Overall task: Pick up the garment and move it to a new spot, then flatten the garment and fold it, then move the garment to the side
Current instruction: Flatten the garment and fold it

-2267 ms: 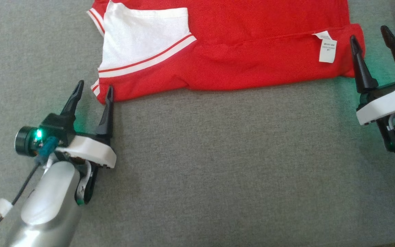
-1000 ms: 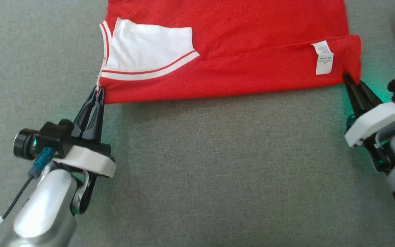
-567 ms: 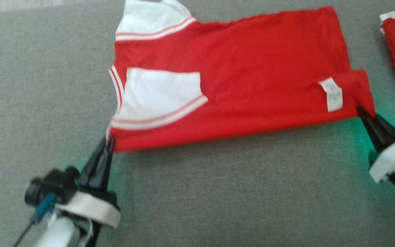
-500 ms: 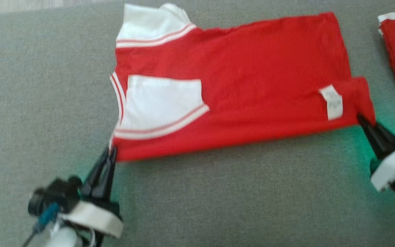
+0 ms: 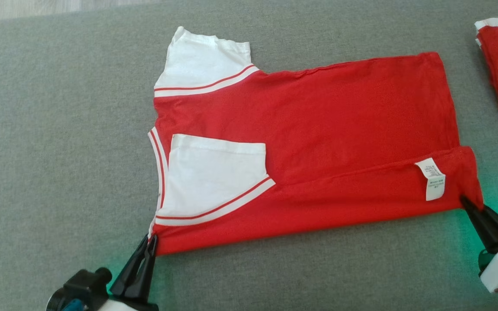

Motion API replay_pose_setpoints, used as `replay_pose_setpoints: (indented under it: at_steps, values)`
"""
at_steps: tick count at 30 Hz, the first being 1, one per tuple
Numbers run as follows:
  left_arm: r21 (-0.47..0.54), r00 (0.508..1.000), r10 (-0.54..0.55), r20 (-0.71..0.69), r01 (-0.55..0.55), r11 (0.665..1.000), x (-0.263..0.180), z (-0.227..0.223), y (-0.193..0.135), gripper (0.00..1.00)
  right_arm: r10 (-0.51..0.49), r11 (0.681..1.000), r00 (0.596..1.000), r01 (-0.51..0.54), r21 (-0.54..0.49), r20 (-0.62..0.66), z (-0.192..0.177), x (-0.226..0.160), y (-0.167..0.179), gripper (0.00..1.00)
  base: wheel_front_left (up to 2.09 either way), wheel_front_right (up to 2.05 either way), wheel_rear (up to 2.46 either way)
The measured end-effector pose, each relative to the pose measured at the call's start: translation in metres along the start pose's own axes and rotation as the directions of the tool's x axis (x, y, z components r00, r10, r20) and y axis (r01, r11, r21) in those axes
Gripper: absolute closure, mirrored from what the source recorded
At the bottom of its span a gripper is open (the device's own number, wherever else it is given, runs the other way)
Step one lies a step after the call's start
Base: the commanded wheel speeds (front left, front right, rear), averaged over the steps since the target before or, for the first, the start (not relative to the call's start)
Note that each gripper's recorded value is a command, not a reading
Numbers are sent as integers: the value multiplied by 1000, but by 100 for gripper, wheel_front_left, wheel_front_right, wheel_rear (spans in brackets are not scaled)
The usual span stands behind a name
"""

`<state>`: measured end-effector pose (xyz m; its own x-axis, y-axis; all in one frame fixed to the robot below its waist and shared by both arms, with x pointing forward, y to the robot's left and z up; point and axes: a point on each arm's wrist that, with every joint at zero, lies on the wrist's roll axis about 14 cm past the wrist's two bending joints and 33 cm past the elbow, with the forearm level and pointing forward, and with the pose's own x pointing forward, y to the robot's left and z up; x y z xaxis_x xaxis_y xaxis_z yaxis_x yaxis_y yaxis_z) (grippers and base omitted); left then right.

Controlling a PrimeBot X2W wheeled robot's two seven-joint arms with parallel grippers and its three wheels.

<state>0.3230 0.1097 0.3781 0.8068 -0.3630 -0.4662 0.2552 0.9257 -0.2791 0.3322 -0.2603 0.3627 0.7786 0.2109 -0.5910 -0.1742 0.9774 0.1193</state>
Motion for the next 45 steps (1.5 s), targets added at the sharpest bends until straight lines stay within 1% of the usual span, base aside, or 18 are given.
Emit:
replay_pose_setpoints:
  at_steps: [1, 2, 3, 4, 5, 6, 10, 13, 16, 19, 22, 25, 28, 30, 33, 37, 42, 45]
  values:
    - [-2, 1000, 0, -1, 0, 1000, 0, 0, 0, 100, -5, 1000, 1000, 5, 1, 1, 1, 1, -1, 18, 0, 0, 0]
    - [-3, 1000, 0, -1, 0, 1000, 0, 0, 0, 95, -9, 1000, 1000, 9, -2, 5, 3, 1, -1, 0, 0, 0, 0]
    - [-3, 1000, -1, -2, 1, 1000, 0, -1, -1, 95, -16, 1000, 1000, 16, -1, 11, 5, 2, -3, 0, 0, 0, 0]
    - [-3, 1000, -1, -2, 1, 1000, 0, -1, -1, 59, -16, 1000, 1000, 16, -1, 11, 5, 2, -3, 0, 0, 0, 0]
    - [-3, 1000, 1, -4, -1, 1000, 0, -1, 0, 3, -25, 1000, 1000, 25, 2, 16, 6, 1, -5, 0, 0, 0, 0]
    - [-2, 1000, 4, -8, -4, 1000, 0, -2, 1, 0, -36, 999, 999, 35, 4, 25, 8, 1, -8, 0, 0, 0, 0]
    - [7, 1000, 14, 6, -14, 1000, 3, 3, 4, 0, -54, 999, 994, 54, 2, 96, 26, -1, -10, 0, 0, 0, 0]
    - [39, 998, 0, 67, -2, 999, 13, 26, 5, 0, -70, 997, 977, 75, -20, 201, 50, -4, -12, 0, 0, 0, 0]
    - [95, 990, -27, 137, 14, 995, 28, 64, 9, 0, -66, 996, 964, 79, -40, 258, 62, -5, -6, 0, 0, 0, 0]
    - [173, 978, -72, 198, 37, 984, 48, 113, 10, 0, -60, 996, 957, 75, -41, 285, 66, -3, 3, 0, 0, 0, 0]
    - [269, 972, -133, 193, 78, 960, 71, 155, 8, 0, -58, 996, 954, 74, -41, 294, 67, -2, 7, 0, 0, 0, 0]
    - [347, 981, -164, 108, 117, 931, 97, 181, 8, 0, -59, 996, 952, 77, -49, 301, 72, 2, 7, 0, 0, 0, 0]
    - [388, 986, -161, -46, 166, 906, 124, 187, 12, 0, -58, 994, 948, 82, -65, 312, 79, 6, 7, 0, 0, 0, 0]
    - [403, 980, -136, -145, 184, 896, 141, 189, 17, 0, -63, 994, 948, 87, -65, 312, 80, 8, 6, 0, 0, 0, 0]
    - [411, 968, -94, -234, 186, 892, 164, 198, 23, 0, -74, 994, 951, 96, -59, 299, 75, 10, 3, 0, 0, 0, 0]
    - [392, 941, -52, -333, 189, 900, 191, 201, 29, 0, -98, 992, 955, 114, -44, 280, 66, 13, -2, 0, 0, 0, 0]
    - [376, 892, -1, -452, 192, 906, 216, 177, 41, 0, -117, 991, 957, 131, -34, 264, 58, 15, -6, 0, 0, 0, 0]
    - [371, 870, 8, -494, 202, 906, 228, 162, 44, 0, -139, 988, 956, 152, -31, 259, 55, 13, -12, 0, 0, 0, 0]
